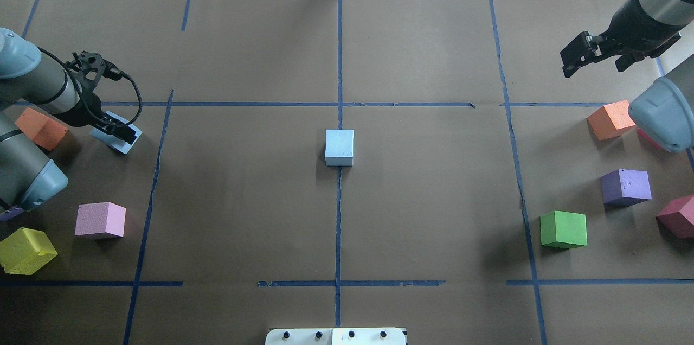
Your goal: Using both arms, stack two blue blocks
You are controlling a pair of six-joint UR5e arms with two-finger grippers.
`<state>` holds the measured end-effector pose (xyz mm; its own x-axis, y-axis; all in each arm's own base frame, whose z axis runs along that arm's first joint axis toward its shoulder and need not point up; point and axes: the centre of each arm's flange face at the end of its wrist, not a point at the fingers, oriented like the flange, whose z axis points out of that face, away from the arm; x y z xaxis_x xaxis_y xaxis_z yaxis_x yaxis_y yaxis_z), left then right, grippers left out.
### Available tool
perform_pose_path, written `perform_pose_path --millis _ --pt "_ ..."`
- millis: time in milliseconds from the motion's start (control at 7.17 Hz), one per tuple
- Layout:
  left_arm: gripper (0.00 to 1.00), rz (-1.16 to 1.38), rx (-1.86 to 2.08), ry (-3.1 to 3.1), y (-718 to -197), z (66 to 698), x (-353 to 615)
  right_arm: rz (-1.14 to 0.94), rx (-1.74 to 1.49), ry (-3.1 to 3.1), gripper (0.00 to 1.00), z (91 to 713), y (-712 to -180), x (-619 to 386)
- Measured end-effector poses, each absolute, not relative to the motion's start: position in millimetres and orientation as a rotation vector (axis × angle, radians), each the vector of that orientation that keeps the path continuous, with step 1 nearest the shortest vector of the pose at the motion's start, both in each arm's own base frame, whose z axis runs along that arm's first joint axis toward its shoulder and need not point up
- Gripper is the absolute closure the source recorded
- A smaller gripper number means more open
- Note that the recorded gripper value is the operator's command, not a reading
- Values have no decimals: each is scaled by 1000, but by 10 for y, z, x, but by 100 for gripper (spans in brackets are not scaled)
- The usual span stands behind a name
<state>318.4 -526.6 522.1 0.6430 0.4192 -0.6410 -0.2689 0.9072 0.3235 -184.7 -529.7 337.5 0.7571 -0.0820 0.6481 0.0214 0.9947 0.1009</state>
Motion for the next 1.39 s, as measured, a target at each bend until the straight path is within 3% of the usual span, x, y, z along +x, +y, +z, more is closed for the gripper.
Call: perform_pose_path --millis 558,976,1394 --pt "93 380 221 835 -5262 4856 3224 -56 88 -712 0 3371 -5293 -1842" --pt "93 187 161 905 -5464 3507 3531 -63 86 -710 0 3411 -5284 -1820" --pt "93 86 75 922 -5296 2261 4203 -110 94 -688 0 3651 -5271 -1590"
